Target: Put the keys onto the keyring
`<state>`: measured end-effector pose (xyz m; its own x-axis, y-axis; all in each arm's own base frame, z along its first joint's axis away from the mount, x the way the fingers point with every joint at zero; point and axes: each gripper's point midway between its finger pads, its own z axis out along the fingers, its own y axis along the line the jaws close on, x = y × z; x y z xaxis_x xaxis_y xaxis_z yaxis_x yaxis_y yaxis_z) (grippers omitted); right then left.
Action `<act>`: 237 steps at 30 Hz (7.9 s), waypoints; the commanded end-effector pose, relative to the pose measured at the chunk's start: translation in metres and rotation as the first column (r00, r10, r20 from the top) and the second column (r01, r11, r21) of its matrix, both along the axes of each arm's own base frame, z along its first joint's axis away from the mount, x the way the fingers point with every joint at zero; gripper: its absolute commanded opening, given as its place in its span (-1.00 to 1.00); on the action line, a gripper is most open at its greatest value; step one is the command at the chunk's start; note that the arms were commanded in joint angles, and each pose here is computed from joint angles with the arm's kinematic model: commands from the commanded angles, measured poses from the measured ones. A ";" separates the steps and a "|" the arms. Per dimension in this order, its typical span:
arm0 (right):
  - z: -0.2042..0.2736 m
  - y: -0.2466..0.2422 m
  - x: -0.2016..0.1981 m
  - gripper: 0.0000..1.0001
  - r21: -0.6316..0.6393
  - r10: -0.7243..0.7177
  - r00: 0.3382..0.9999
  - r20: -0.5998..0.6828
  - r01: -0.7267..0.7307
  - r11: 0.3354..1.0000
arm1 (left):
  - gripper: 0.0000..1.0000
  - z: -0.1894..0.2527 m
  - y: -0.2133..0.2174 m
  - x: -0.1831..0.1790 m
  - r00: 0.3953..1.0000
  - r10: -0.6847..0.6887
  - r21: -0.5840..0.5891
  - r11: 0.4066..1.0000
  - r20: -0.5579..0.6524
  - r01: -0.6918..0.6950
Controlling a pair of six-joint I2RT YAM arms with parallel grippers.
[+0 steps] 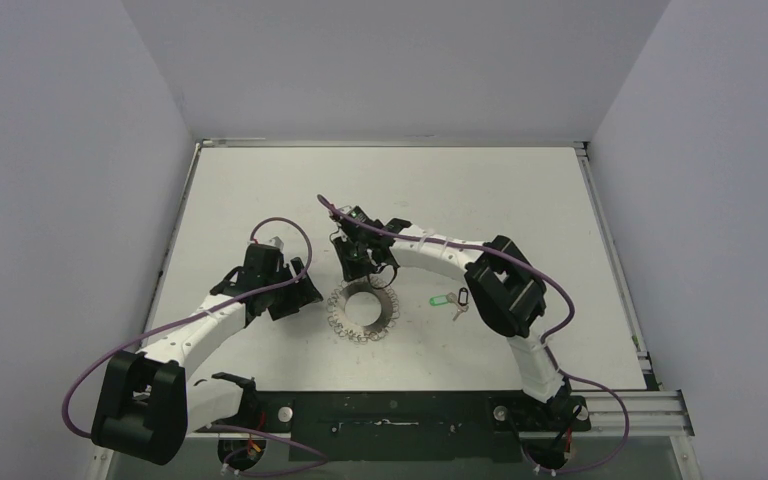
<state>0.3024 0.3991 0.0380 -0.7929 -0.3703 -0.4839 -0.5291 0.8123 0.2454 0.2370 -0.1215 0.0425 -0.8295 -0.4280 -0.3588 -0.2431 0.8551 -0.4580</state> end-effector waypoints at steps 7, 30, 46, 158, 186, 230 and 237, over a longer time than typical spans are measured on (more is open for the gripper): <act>0.016 -0.010 0.013 -0.59 0.017 -0.034 0.999 0.037 0.033 0.999 | 0.27 0.016 -0.005 0.017 0.998 -0.004 -0.030 1.000 0.062 0.006; 0.007 0.003 0.005 -1.00 0.073 0.000 1.000 -0.026 0.002 0.997 | 0.27 0.020 -0.005 0.019 0.997 -0.004 -0.023 1.000 0.072 0.005; -0.005 0.000 0.004 -0.75 0.050 -0.001 0.999 -0.039 0.003 0.999 | 0.27 0.032 -0.002 0.023 0.995 -0.005 -0.017 1.000 0.099 0.007; 0.219 -0.032 -0.113 -1.00 0.376 0.456 0.779 0.430 -0.614 0.694 | -0.02 0.204 -0.094 -0.065 -0.059 -0.545 0.445 0.612 0.836 0.654; 0.217 -0.029 -0.130 -1.00 0.397 0.545 0.737 0.400 -0.675 0.622 | -0.16 0.212 -0.108 -0.070 -0.323 -0.630 0.652 0.403 0.707 0.642; 0.214 -0.026 -0.130 -1.00 0.401 0.547 0.737 0.397 -0.675 0.619 | -1.00 0.198 -0.119 -0.071 -0.340 -0.608 0.622 0.338 0.717 0.706; 0.209 -0.028 -0.125 -1.00 0.388 0.523 0.754 0.396 -0.654 0.649 | -1.00 0.195 -0.114 -0.066 -0.297 -0.637 0.621 0.370 0.711 0.691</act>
